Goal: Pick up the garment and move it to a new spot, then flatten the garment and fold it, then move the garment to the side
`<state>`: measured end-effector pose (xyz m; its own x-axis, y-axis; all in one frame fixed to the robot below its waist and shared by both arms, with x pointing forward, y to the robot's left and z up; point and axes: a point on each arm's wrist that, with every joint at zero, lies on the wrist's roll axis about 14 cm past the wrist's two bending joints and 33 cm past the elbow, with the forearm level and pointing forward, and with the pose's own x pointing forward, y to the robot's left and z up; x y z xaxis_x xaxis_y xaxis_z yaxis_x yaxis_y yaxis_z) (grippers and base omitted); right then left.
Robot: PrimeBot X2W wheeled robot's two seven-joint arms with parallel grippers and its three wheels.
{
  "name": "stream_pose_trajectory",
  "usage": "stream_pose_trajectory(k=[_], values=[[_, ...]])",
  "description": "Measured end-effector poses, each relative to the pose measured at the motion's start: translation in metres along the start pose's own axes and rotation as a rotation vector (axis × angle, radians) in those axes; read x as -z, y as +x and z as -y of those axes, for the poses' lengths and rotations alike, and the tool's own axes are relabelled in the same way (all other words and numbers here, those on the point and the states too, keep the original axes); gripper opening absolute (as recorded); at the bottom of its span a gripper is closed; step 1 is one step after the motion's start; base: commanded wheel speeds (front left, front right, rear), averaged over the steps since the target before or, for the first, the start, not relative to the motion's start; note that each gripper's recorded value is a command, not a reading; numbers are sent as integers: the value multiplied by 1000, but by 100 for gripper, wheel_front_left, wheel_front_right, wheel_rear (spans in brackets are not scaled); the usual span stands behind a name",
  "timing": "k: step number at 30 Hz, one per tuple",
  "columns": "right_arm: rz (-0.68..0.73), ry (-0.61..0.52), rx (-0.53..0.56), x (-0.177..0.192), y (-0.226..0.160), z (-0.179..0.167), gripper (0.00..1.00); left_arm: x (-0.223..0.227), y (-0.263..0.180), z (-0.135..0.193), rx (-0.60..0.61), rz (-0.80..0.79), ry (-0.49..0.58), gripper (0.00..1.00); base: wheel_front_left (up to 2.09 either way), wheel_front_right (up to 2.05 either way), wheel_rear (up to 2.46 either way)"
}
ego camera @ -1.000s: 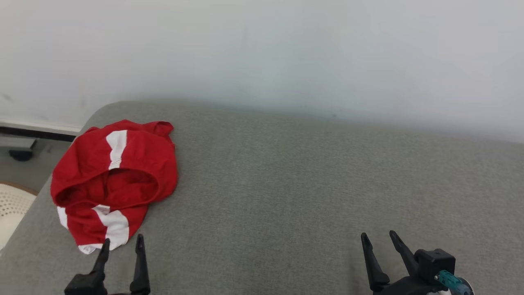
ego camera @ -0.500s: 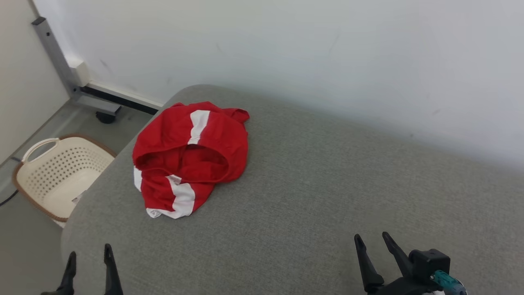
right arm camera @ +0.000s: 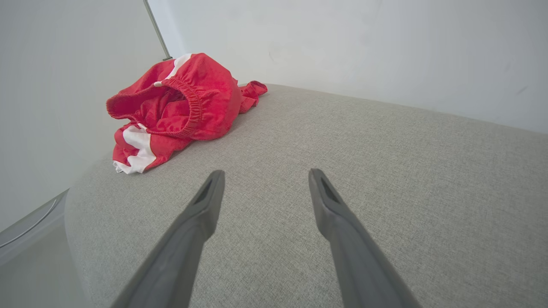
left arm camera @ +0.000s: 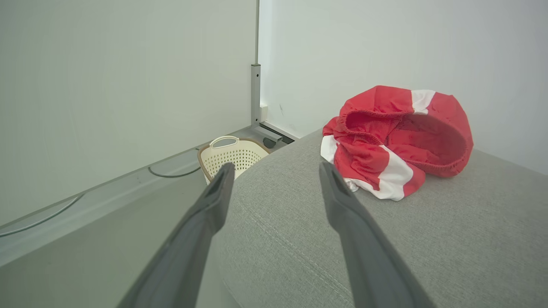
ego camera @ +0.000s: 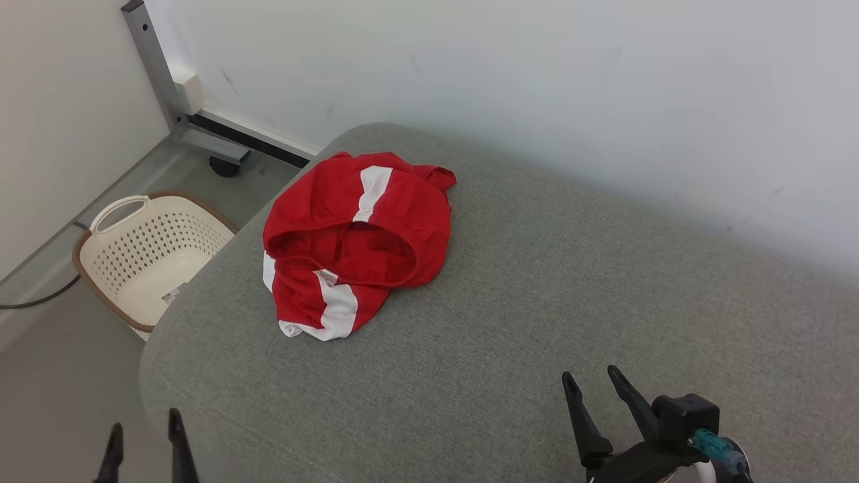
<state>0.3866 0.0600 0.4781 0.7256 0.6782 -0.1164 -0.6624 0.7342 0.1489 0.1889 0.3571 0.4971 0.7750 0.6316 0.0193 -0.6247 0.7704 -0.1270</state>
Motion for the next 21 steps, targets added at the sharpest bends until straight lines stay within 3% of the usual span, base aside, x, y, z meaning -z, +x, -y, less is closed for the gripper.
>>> stream_pose_trajectory(k=[8,11,17,21], values=[[-9,-1,-3,2,3,1,100,-7,31,49,166,-35,-19,100,0,0,0],[-14,-12,1,2,7,6,100,-23,67,94,317,-52,-4,100,0,0,0],[-3,-46,-44,-11,20,-2,100,-47,129,139,432,-113,88,100,0,0,0],[1,-55,-18,-15,18,10,100,-31,161,159,420,-294,-15,100,0,0,0]])
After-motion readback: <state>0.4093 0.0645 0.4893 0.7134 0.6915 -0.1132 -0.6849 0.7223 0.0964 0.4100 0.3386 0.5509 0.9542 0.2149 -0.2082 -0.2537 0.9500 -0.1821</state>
